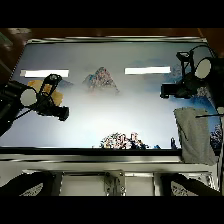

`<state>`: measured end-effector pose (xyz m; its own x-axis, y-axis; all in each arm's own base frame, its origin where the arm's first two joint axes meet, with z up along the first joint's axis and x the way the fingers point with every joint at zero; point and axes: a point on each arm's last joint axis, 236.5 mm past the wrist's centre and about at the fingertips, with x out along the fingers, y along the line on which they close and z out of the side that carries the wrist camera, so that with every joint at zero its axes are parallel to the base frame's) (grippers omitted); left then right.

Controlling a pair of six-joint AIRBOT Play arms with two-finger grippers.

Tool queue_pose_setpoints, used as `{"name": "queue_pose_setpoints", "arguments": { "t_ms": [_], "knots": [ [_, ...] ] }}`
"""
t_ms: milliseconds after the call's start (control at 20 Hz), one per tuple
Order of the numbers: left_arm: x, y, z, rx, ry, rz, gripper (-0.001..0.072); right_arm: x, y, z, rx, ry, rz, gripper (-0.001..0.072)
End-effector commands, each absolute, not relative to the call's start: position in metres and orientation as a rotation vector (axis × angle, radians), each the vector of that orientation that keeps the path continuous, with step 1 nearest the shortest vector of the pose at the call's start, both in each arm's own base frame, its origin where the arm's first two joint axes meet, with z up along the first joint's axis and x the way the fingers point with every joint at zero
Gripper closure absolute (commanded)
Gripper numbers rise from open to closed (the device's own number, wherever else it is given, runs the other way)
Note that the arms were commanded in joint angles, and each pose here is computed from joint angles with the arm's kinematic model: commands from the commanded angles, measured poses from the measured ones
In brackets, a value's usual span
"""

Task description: Fold the shirts.

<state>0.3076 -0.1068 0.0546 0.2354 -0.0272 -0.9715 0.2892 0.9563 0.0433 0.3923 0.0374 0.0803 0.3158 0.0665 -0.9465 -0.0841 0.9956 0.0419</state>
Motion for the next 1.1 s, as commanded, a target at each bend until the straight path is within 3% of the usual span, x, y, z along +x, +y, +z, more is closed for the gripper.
{"name": "queue_pose_setpoints", "arguments": {
  "t_ms": [0,800,1050],
  "knots": [
    [0.308,-0.107,0.055,0.232,1.318,-0.22,0.0007,0.392,0.038,0.08,-0.016,1.246,0.1,0.0021],
    [0.308,-0.107,0.055,0.232,1.318,-0.22,0.0007,0.392,0.038,0.08,-0.016,1.246,0.099,0.0021],
    [0.338,-0.12,0.065,0.201,1.178,-0.245,0.0007,0.401,0.041,0.084,-0.004,1.205,0.107,0.0021]
  ]
}}
